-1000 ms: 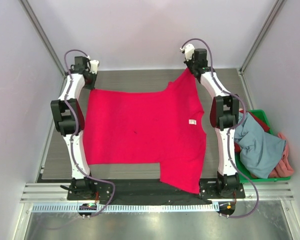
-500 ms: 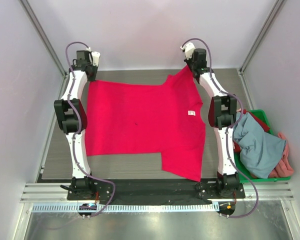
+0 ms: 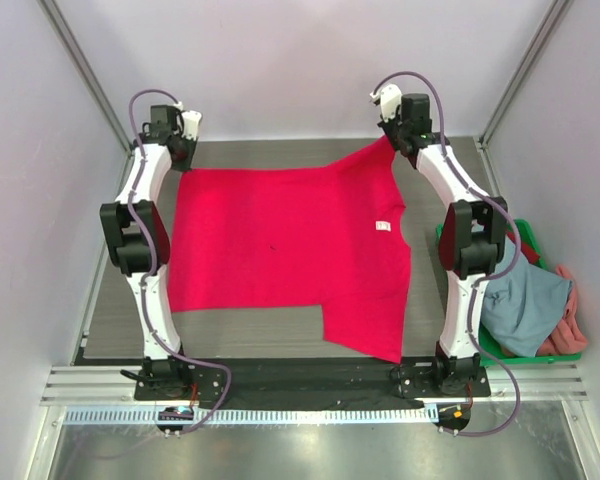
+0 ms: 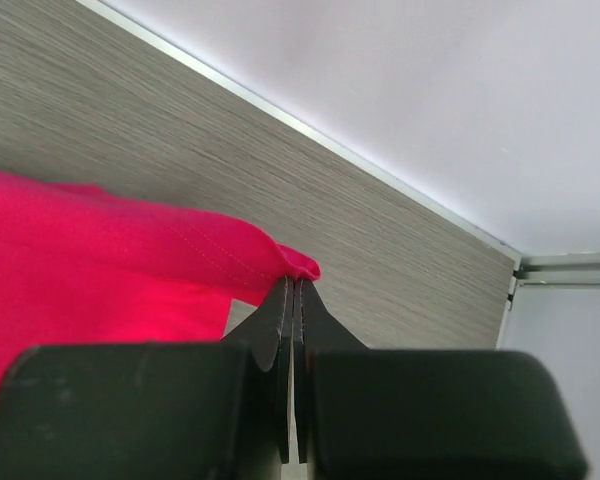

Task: Fold and stack the t-shirts
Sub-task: Flatten the tshirt out, then fold the tshirt

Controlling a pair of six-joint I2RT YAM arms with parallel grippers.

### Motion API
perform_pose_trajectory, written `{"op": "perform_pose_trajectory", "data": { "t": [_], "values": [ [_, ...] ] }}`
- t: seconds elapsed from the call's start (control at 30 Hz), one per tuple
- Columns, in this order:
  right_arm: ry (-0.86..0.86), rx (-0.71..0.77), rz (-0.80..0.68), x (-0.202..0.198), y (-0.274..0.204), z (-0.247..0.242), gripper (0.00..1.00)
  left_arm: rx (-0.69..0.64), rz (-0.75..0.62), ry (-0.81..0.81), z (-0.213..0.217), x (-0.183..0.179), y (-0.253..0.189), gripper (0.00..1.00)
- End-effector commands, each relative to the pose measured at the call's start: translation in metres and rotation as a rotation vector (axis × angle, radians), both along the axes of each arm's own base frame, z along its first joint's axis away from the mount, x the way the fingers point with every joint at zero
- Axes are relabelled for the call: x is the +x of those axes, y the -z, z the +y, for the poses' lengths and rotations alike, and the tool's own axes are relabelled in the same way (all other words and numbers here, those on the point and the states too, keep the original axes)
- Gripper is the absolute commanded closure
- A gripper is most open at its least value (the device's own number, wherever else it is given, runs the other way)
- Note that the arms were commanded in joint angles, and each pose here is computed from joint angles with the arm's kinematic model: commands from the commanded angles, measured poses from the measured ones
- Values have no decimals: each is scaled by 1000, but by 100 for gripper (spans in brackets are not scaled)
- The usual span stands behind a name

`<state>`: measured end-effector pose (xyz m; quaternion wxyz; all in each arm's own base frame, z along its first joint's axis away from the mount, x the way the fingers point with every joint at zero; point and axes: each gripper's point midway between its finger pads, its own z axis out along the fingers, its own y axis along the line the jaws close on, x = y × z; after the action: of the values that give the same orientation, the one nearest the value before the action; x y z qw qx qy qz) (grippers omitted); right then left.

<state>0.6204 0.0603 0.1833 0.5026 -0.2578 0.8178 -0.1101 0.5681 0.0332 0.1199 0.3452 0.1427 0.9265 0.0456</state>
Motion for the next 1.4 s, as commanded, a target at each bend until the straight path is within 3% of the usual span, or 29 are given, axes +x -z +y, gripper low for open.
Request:
{"op": "perform_pose_trajectory", "data": {
  "t": [0.0, 0.13, 0.83, 1.37],
  "values": [
    [-13, 33, -54, -24, -46, 0, 99, -8, -101, 10, 1, -7, -58, 100],
    [-21, 26, -22, -43, -41, -2, 99, -8, -121, 22, -1, -17, -74, 100],
    [-61, 58, 98, -129, -45, -2, 99, 37, 3, 52, 12, -70, -46, 100],
    [-64, 75, 290, -193, 3, -5, 99, 36, 109, 37, 22, -110, -15, 100]
  ]
}}
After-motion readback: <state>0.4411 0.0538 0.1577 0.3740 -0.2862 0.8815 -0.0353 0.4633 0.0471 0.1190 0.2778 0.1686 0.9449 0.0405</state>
